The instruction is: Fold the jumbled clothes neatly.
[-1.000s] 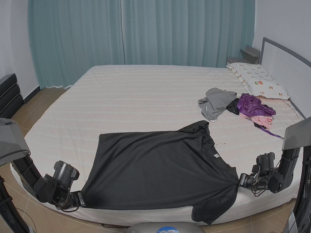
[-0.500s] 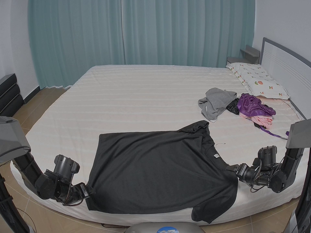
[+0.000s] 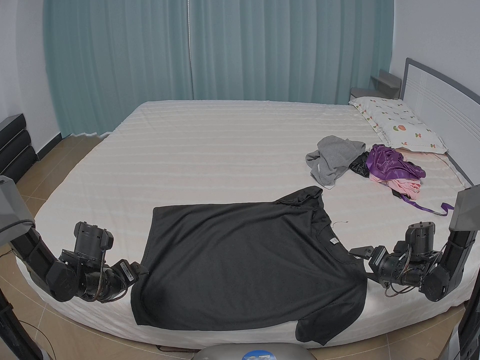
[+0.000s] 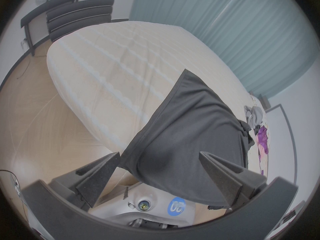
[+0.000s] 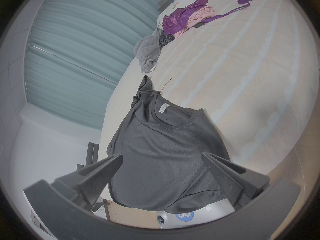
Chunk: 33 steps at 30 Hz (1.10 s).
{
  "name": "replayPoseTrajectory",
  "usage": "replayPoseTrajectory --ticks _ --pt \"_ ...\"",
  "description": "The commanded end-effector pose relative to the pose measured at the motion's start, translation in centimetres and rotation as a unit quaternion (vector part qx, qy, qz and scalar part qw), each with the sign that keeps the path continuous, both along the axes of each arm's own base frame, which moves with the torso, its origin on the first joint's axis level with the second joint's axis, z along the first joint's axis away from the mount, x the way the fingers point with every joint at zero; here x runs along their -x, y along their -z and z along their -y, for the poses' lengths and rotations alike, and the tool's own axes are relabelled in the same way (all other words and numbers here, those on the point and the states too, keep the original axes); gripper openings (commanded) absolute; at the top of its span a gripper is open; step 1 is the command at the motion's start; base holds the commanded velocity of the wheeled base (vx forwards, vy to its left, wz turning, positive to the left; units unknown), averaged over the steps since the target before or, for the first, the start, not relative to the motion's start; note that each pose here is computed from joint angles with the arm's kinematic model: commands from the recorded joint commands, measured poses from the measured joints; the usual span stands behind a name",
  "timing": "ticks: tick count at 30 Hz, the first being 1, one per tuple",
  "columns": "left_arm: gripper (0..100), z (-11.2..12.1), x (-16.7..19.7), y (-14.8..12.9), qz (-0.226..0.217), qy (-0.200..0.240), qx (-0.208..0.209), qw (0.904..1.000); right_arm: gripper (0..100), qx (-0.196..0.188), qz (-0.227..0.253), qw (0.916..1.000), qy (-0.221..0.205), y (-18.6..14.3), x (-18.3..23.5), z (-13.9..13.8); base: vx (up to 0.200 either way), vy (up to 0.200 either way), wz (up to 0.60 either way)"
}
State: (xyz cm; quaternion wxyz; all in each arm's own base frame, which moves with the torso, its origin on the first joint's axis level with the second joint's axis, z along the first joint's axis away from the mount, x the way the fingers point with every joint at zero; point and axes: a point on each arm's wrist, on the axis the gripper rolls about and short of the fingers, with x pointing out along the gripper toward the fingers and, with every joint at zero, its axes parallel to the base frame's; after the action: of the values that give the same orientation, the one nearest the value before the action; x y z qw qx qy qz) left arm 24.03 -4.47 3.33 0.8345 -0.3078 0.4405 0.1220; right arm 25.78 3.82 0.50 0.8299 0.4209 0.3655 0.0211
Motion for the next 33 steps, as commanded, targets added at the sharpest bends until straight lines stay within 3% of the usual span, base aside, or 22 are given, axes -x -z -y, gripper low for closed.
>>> replayPoseTrajectory --ticks 1,4,13,25,33 --pt "100 0.02 -0.38 -0.21 0.007 -0.008 0.007 0.9999 100 0.000 0.001 1.0000 0.000 -0.09 0.16 0.01 0.000 0.000 0.00" --pt "100 0.00 -0.26 -0.10 0.005 -0.008 0.007 0.9999 100 -0.001 -0.003 1.0000 0.000 0.04 0.19 0.02 0.000 0.000 0.00" --pt "100 -0.01 -0.22 -0.12 0.005 -0.008 0.008 0.9999 100 0.000 -0.006 1.0000 -0.001 0.16 0.30 -0.01 0.000 0.200 0.00" --pt "100 0.19 -0.28 -0.13 0.005 -0.006 0.007 0.9999 100 0.002 -0.006 1.0000 -0.004 0.22 0.28 -0.17 0.000 0.000 0.00" --pt "100 0.28 -0.34 -0.39 0.012 -0.004 0.009 0.9999 100 0.003 -0.005 1.0000 -0.005 0.25 0.28 -0.21 0.200 0.000 0.00"
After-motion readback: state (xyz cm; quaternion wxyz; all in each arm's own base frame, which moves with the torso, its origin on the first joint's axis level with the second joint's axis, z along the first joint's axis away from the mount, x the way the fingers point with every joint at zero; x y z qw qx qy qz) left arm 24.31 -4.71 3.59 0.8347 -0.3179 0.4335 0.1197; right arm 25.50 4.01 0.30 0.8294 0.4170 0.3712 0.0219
